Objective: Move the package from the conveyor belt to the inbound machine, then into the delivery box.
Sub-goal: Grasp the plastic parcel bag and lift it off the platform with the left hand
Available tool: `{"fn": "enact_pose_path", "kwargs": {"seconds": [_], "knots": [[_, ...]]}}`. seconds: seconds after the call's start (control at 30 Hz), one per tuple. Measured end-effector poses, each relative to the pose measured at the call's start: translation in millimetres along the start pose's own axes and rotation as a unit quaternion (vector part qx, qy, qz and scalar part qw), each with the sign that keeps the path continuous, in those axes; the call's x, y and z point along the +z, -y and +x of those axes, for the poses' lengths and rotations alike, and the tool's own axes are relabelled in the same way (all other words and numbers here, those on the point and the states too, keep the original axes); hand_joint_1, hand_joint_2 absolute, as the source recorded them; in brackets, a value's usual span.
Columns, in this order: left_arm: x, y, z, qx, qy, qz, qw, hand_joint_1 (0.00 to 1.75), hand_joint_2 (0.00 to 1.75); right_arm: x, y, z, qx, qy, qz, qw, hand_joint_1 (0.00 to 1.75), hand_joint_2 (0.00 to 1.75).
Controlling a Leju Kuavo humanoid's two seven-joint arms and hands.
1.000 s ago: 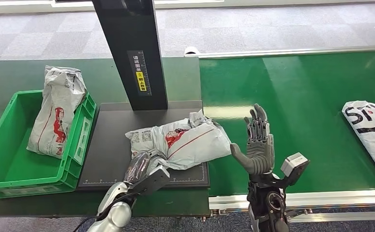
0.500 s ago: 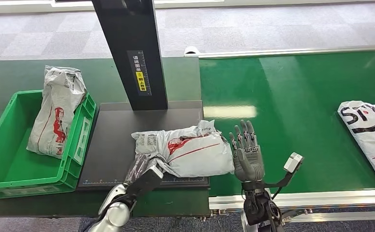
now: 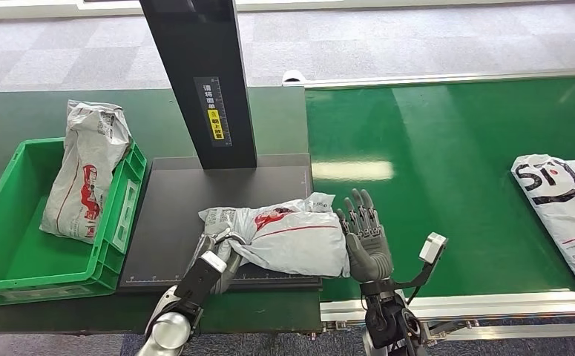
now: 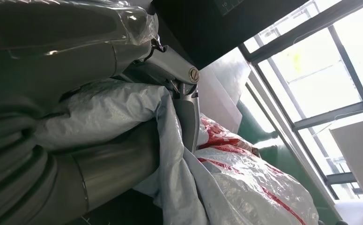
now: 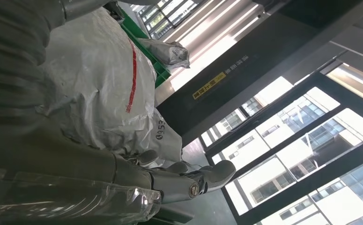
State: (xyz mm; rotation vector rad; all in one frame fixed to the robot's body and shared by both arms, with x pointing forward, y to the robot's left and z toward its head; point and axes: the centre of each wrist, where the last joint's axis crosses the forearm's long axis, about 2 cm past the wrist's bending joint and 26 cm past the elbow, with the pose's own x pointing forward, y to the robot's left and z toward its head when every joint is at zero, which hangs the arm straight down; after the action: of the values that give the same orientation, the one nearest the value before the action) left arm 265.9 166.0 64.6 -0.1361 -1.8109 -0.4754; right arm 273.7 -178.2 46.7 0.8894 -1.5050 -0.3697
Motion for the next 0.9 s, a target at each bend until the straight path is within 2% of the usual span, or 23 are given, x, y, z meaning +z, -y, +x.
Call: {"fn": "enact_pose_path", "kwargs": {"seconds": [0.37,0.6,0.73,0.8,0.9], "knots": [[0,-1,0,0.007,0.004,0.014,1.0,1.75,1.75,1,0,-1,0.016,-0.009,-0.006,1.0,0.0,1.75],[-3,-13,16,0.015,0.071,0.122,0.99,1.75,1.75,2,4,-3,0.152,-0.047,-0.057,0.986,0.0,1.75],[-4,-25,32,-0.025,0.127,0.187,0.974,1.75,1.75,3,5,0,0.274,-0.055,-0.097,0.955,0.0,1.75],[-4,-30,40,-0.038,0.154,0.207,0.965,1.75,1.75,4,4,4,0.342,-0.024,-0.118,0.932,0.0,1.75],[-5,-37,51,-0.044,0.184,0.22,0.957,1.75,1.75,2,-2,14,0.374,0.035,-0.122,0.919,0.0,1.75]]}}
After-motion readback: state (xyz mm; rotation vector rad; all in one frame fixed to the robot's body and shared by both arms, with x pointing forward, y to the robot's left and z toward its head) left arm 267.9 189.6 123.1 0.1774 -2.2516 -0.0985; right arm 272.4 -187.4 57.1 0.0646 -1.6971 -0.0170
